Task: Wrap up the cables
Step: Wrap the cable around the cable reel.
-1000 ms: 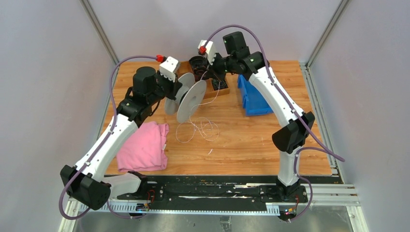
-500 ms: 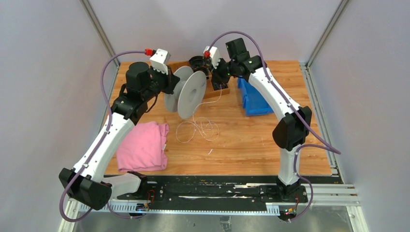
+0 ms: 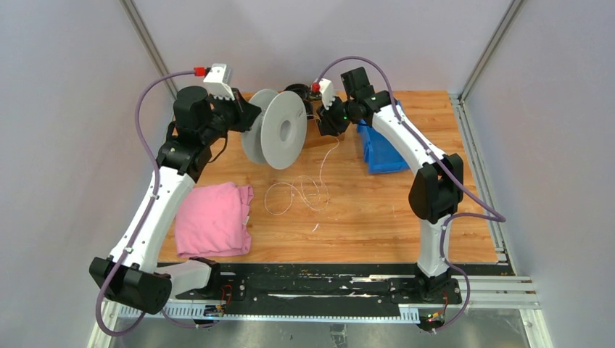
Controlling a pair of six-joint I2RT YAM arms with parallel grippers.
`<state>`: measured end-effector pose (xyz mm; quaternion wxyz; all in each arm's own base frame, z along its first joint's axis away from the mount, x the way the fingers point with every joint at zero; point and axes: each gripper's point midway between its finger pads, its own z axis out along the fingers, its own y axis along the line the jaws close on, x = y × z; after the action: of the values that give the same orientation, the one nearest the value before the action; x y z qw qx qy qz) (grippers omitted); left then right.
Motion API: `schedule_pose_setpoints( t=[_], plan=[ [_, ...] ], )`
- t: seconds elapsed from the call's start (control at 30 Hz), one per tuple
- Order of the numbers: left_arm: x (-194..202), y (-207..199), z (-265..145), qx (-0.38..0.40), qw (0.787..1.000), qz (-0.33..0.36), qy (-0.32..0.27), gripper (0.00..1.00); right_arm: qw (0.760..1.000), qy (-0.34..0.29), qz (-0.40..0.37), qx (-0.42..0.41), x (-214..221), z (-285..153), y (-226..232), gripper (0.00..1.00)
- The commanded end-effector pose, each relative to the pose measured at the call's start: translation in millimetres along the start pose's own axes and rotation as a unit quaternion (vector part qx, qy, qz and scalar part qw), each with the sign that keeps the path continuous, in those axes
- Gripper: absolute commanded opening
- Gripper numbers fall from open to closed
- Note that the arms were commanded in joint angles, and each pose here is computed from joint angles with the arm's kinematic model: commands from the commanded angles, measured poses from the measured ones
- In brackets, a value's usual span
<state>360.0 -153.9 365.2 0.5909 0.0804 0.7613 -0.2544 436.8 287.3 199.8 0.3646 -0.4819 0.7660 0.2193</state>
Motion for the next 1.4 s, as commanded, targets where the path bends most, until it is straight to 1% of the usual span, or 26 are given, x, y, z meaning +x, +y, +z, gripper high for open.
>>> schedule_pose_setpoints(
  t=[0.0, 0.17, 0.27, 0.33, 0.57, 0.67, 0.73, 0.8, 1.0, 1.17, 1.37],
  plan=[
    [-54, -8, -8, 0.016, 0.996, -0.045, -0.076, 0.0, 0.999, 0.017, 0.019, 0.031, 17, 2, -15, 0.28],
    [-63, 6, -12, -0.013, 0.994, -0.071, -0.082, 0.0, 0.998, 0.041, 0.025, 0.044, 38, 0, -21, 0.31],
    [-64, 14, -13, -0.032, 0.993, -0.081, -0.083, 0.0, 0.998, 0.049, 0.032, 0.018, 52, 6, -10, 0.32],
    [-65, 18, -13, -0.042, 0.992, -0.086, -0.082, 0.0, 0.999, 0.037, 0.033, 0.006, 48, -1, 0, 0.33],
    [-70, 29, -16, -0.073, 0.99, -0.078, -0.088, 0.0, 0.999, 0.032, 0.039, -0.019, 56, -6, 18, 0.34],
    [-69, 29, -18, -0.072, 0.99, -0.078, -0.089, 0.0, 0.998, 0.025, 0.042, -0.033, 53, -7, 24, 0.34],
    [-68, 29, -18, -0.072, 0.99, -0.079, -0.087, 0.0, 0.998, 0.021, 0.052, -0.042, 52, -5, 27, 0.29],
    [-70, 29, -20, -0.073, 0.99, -0.077, -0.091, 0.0, 0.997, 0.022, 0.061, -0.047, 53, -2, 28, 0.29],
    [-69, 31, -22, -0.079, 0.99, -0.069, -0.091, 0.0, 0.997, 0.017, 0.063, -0.039, 48, -7, 27, 0.36],
    [-64, 34, -20, -0.081, 0.99, -0.069, -0.087, 0.0, 0.995, -0.001, 0.087, -0.046, 33, -15, 33, 0.49],
    [-62, 35, -19, -0.083, 0.99, -0.068, -0.087, 0.0, 0.99, -0.011, 0.123, -0.06, 25, -22, 43, 0.53]
  ],
)
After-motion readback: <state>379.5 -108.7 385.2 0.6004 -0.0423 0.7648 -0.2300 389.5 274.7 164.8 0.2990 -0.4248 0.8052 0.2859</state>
